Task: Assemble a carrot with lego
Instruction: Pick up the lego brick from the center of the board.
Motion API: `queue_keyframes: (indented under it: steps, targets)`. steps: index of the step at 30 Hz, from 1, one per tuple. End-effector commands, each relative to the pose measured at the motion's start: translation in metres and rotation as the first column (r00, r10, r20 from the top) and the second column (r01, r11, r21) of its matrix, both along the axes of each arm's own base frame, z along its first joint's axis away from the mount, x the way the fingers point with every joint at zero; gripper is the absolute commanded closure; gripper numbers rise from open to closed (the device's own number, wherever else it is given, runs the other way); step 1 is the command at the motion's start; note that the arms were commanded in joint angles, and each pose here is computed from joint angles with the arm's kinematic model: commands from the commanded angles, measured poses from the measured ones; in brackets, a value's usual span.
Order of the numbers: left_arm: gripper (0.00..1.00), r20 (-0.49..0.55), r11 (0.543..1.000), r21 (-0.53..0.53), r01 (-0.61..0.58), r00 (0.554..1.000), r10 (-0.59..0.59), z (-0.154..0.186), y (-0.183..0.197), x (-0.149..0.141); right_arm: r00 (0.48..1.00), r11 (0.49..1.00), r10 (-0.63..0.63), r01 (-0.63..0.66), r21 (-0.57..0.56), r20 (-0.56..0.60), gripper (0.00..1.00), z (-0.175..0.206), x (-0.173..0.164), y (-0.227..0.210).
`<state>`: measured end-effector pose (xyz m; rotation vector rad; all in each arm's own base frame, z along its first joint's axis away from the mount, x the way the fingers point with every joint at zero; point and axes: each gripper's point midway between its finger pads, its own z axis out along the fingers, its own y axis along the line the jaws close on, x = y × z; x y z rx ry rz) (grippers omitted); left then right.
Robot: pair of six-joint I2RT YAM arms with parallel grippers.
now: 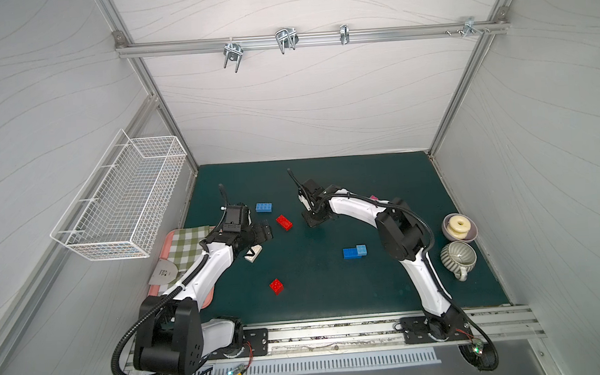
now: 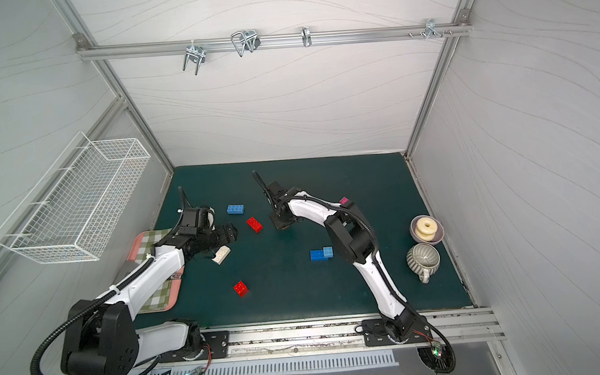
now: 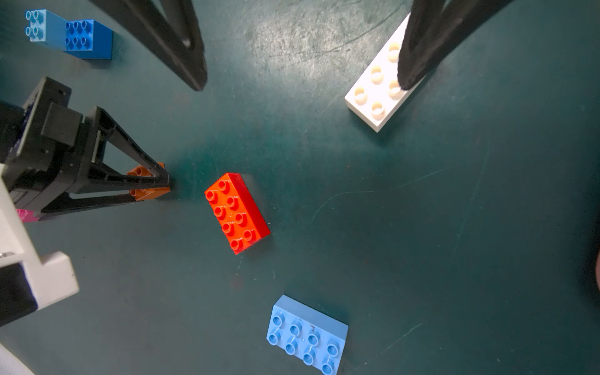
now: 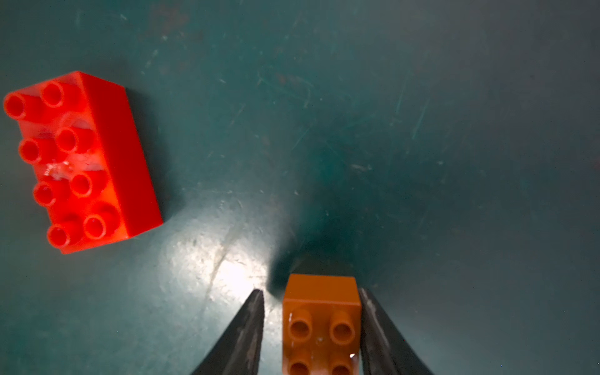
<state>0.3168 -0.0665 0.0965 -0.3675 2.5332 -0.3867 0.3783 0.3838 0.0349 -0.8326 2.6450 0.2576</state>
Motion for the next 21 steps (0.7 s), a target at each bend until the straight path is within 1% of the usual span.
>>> queue_keyframes:
  steps: [1, 6, 10, 14, 18, 21]
  targets:
    - [0.08, 0.021, 1.0, 0.002, 0.003, 1.0, -0.003, 0.007, -0.0005, 0.0, 1.0, 0.999, 0.016, -0.016, -0.028, -0.005, 0.57, -0.0055, -0.0015, 0.0016]
    - [0.08, 0.023, 1.0, 0.003, 0.001, 1.0, -0.001, 0.0076, -0.0001, 0.0002, 1.0, 1.0, 0.011, -0.011, -0.029, -0.007, 0.65, -0.0035, -0.0018, 0.0009]
    - [0.08, 0.022, 1.0, 0.004, -0.002, 1.0, 0.002, 0.0072, 0.0001, -0.0001, 1.0, 1.0, 0.01, -0.01, -0.03, -0.009, 0.67, -0.0026, -0.0018, 0.0]
    - [0.08, 0.023, 1.0, 0.004, -0.001, 1.0, 0.001, 0.0077, 0.0003, -0.0006, 1.0, 0.999, 0.014, -0.015, -0.03, -0.016, 0.59, -0.0041, -0.003, 0.0002]
    - [0.08, 0.021, 1.0, 0.004, -0.001, 1.0, 0.001, 0.0072, 0.0001, -0.0007, 1.0, 0.999, 0.012, -0.013, -0.031, -0.019, 0.58, -0.0056, -0.0036, -0.0001]
    - [0.08, 0.02, 1.0, 0.004, -0.001, 1.0, 0.001, 0.0071, 0.0002, -0.0009, 1.0, 0.999, 0.006, -0.006, -0.032, -0.014, 0.6, -0.005, -0.0024, -0.0006]
